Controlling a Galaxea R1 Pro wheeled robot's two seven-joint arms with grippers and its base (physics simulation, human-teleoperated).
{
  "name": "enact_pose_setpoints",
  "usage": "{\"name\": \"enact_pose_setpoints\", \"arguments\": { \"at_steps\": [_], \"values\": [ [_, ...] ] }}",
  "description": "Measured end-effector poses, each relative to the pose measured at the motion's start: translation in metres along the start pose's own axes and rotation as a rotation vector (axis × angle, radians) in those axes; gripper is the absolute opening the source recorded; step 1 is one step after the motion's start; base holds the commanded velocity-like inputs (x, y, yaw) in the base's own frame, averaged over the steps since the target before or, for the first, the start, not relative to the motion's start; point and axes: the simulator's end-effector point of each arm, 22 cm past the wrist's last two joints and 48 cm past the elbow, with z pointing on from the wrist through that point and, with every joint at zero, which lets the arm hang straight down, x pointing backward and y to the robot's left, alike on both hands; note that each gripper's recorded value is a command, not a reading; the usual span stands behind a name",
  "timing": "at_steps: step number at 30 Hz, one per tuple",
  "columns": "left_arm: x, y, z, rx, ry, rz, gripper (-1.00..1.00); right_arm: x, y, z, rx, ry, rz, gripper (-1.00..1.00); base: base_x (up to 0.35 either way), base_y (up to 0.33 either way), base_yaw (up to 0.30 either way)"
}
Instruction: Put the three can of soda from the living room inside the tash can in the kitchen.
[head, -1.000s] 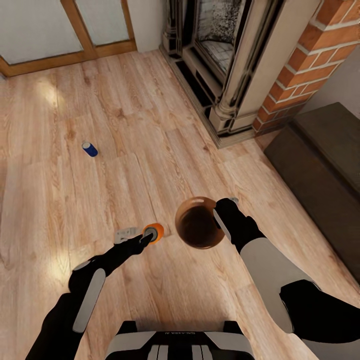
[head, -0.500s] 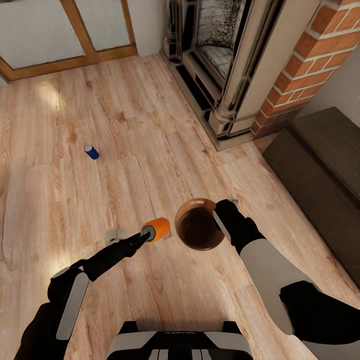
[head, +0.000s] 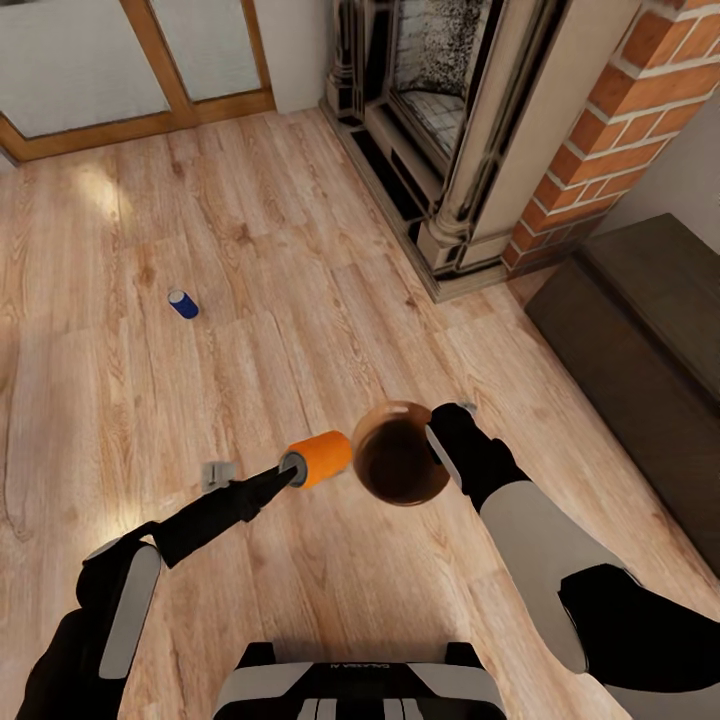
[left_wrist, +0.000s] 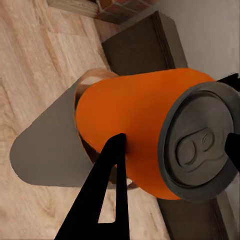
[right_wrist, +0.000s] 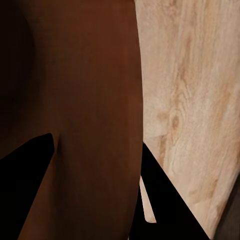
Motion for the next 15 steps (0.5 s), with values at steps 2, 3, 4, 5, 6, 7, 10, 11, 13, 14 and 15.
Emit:
{"name": "enact_pose_setpoints", "arguments": {
  "at_steps": [2,3,4,5,6,7,10,11,13,14,15],
  "values": [
    [-0.002,-0.003,-0.002,0.02,-0.006,-0.006,-1.0,0.002,0.002,0.001,-0.004,0.003,0.001,-1.0,0.0,0.0,0.0],
    [-0.002,-0.004,-0.002,0.024,-0.005,-0.01,-1.0,0.003,0.002,0.001,-0.005,0.005,0.0,-1.0,0.0,0.0,0.0],
    [-0.001,-0.004,-0.003,0.028,-0.002,-0.015,-1.0,0.003,0.002,0.001,-0.004,0.005,-0.001,-1.0,0.0,0.0,0.0],
    [0.0,-0.005,-0.003,0.031,0.001,-0.022,-1.0,0.004,0.002,0.002,-0.002,0.005,-0.002,-1.0,0.0,0.0,0.0],
    [0.002,-0.007,-0.003,0.041,0.012,-0.042,-1.0,0.004,0.002,0.002,0.0,0.006,-0.004,-1.0,0.0,0.0,0.0],
    [0.002,-0.008,-0.004,0.044,0.013,-0.045,-1.0,0.004,0.003,0.002,-0.002,0.006,-0.004,-1.0,0.0,0.0,0.0],
    [0.002,-0.013,-0.004,0.068,0.015,-0.057,-1.0,0.005,0.005,0.002,-0.004,0.007,-0.008,-1.0,0.0,0.0,0.0],
    [0.002,-0.016,-0.004,0.084,0.015,-0.061,-1.0,0.006,0.006,0.002,-0.003,0.007,-0.013,-1.0,0.0,0.0,0.0],
    [0.003,-0.019,-0.005,0.097,0.018,-0.065,-1.0,0.007,0.008,0.002,-0.005,0.009,-0.015,-1.0,0.0,0.0,0.0],
    [0.003,-0.021,-0.005,0.107,0.02,-0.069,-1.0,0.008,0.009,0.003,-0.005,0.01,-0.018,-1.0,0.0,0.0,0.0],
    [0.004,-0.022,-0.005,0.112,0.021,-0.071,-1.0,0.009,0.01,0.003,-0.007,0.01,-0.019,-1.0,0.0,0.0,0.0]
  ]
}}
